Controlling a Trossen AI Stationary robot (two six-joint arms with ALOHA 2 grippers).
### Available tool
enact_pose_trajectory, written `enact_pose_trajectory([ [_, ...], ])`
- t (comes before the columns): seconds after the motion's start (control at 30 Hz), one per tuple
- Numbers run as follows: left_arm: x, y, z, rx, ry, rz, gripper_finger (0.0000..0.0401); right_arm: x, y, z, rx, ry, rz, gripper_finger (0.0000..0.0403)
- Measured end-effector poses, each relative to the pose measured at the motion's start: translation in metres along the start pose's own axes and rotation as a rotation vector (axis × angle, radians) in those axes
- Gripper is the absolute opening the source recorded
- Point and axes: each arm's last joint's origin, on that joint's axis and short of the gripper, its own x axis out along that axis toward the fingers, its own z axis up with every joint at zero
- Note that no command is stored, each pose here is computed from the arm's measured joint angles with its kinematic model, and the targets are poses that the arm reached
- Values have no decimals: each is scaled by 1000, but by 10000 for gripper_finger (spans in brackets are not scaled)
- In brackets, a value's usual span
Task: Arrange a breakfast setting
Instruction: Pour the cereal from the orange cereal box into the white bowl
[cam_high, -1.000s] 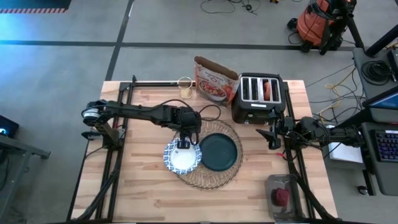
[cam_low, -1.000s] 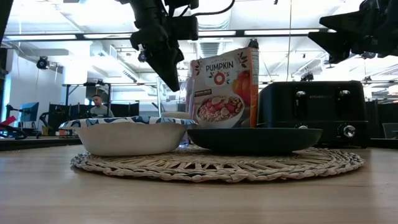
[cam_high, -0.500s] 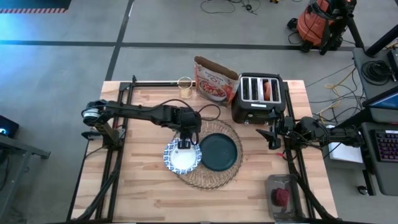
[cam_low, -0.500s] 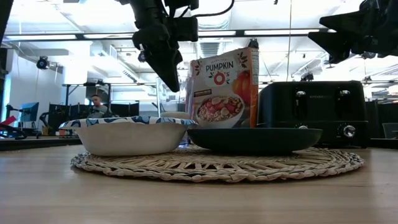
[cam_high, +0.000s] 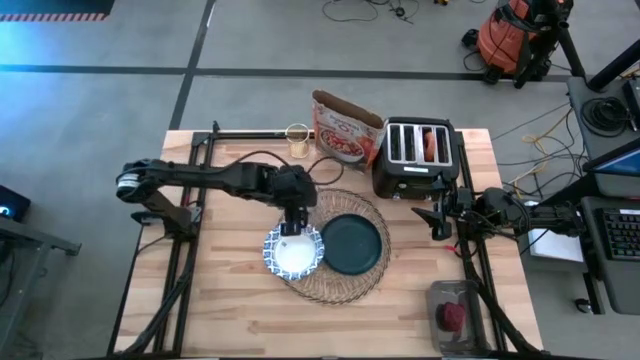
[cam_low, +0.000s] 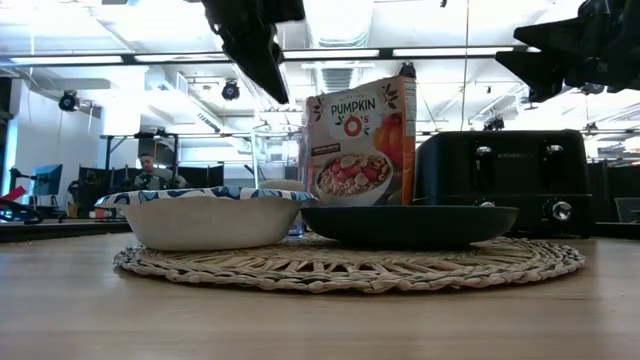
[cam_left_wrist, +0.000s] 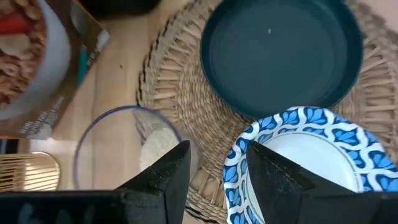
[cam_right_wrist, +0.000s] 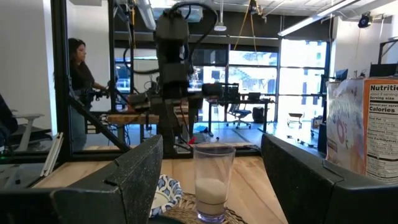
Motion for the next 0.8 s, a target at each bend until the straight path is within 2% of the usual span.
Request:
enact_pose_trajectory([
  [0.37, -52, 2, -10, -57, -94, -23, 142, 0, 0, 0, 0, 0, 0, 260],
  [0.57, -78, -3, -39, -100, -22, -43, 142, 0, 0, 0, -1, 0, 0, 260],
  [0.8, -81, -16, -75, -169, -173, -80, 142, 0, 0, 0, 0, 0, 0, 260],
])
